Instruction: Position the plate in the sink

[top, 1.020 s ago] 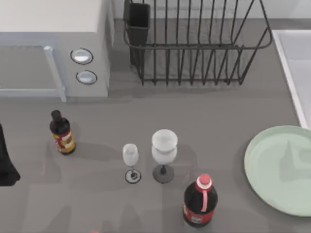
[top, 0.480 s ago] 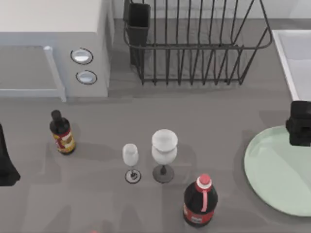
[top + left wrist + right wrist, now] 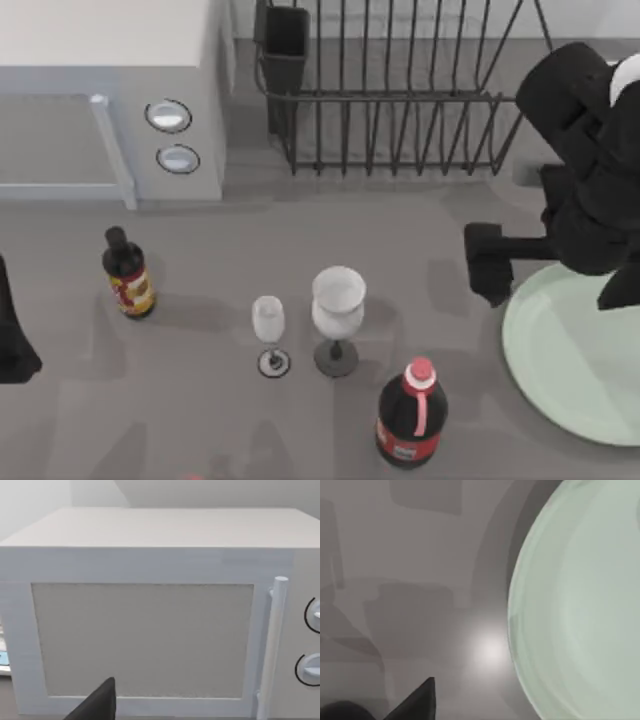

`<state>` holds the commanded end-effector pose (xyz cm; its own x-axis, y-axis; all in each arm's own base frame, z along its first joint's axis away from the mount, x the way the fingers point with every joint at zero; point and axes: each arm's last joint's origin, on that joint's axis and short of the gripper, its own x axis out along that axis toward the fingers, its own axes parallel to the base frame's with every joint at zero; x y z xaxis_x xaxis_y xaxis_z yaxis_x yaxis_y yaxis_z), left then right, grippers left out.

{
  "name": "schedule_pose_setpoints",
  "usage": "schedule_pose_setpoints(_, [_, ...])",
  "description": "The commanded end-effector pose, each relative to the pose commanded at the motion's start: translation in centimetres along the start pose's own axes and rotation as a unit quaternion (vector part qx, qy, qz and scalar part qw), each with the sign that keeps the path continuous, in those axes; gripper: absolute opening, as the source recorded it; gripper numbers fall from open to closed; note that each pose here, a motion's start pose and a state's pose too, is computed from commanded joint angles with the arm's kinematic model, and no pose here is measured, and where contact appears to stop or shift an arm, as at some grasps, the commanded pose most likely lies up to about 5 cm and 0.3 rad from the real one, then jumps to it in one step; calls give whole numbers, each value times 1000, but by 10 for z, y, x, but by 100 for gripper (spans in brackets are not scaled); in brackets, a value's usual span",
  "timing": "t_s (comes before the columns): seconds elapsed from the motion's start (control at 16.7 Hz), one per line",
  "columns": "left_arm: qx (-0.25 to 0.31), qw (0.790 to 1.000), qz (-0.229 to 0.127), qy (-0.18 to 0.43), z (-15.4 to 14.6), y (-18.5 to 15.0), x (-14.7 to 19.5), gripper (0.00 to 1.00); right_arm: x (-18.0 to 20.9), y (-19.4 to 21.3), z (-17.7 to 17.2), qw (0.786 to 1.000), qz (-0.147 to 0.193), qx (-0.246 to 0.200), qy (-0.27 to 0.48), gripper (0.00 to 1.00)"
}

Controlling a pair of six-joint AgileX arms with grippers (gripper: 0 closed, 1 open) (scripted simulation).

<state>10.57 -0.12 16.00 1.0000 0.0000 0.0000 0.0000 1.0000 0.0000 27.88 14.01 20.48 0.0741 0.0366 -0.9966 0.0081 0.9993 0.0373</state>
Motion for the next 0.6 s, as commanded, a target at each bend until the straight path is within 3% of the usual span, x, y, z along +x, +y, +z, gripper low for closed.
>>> schedule_pose_setpoints(0.18, [0, 1000, 0, 0, 0, 0, 0, 100, 11, 13, 8, 999, -17, 0, 34, 100])
schedule_pose_setpoints(0.6, [0, 1000, 0, 0, 0, 0, 0, 100, 17, 13, 9, 999, -19, 2, 38, 100])
